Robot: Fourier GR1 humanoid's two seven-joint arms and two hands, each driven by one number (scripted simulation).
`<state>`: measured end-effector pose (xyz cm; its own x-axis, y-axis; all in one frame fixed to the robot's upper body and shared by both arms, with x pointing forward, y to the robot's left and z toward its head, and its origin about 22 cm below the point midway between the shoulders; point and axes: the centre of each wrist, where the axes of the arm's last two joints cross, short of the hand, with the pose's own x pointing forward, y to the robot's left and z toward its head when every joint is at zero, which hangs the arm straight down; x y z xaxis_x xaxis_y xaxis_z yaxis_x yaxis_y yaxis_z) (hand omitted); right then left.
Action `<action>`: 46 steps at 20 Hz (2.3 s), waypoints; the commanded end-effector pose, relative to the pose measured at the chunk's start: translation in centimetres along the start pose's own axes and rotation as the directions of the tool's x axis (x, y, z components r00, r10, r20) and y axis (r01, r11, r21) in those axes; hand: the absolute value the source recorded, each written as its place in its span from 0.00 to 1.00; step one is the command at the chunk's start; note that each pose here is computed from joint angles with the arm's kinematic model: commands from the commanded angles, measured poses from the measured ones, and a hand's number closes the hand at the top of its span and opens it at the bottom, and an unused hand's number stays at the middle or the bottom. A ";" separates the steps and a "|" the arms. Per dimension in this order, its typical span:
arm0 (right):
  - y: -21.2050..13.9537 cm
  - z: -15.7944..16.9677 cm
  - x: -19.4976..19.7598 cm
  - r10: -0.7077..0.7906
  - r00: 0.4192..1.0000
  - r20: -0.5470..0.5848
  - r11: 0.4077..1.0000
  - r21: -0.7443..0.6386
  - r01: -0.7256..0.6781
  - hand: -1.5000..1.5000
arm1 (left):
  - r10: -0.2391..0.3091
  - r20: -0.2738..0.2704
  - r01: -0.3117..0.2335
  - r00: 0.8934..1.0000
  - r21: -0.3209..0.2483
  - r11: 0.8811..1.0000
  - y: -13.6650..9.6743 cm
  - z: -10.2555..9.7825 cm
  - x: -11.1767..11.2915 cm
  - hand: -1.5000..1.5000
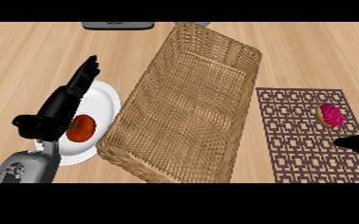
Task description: Pick the cupcake from the placemat and place it in the basket
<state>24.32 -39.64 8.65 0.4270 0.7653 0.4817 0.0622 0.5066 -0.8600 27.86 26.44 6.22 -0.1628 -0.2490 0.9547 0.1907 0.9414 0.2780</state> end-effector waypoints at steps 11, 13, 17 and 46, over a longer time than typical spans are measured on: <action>0.3 0.9 1.4 0.060 0.998 -0.034 0.998 0.027 -0.059 0.00 | -0.004 0.009 0.004 1.000 0.009 1.000 0.6 0.1 -0.3 0.50; 3.5 -0.4 0.8 0.073 0.997 -0.033 0.996 0.049 -0.071 0.00 | 0.001 0.001 -0.001 1.000 0.010 1.000 -0.6 1.3 -0.9 0.50; 4.7 -1.2 2.1 0.073 0.997 -0.038 0.996 0.050 -0.071 0.00 | 0.000 -0.011 0.000 1.000 -0.015 1.000 -1.1 -1.1 -1.6 0.50; 9.3 -5.6 -2.7 0.159 0.985 -0.072 0.959 0.250 -0.136 1.00 | 0.007 0.000 -0.007 1.000 0.010 1.000 1.1 0.4 -1.7 0.50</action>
<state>28.50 -39.56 0.39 0.5048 0.8001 0.3240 -0.1948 0.4712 -0.8602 28.06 26.83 5.38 -0.1635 -0.2468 0.9552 0.1828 0.9439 0.2751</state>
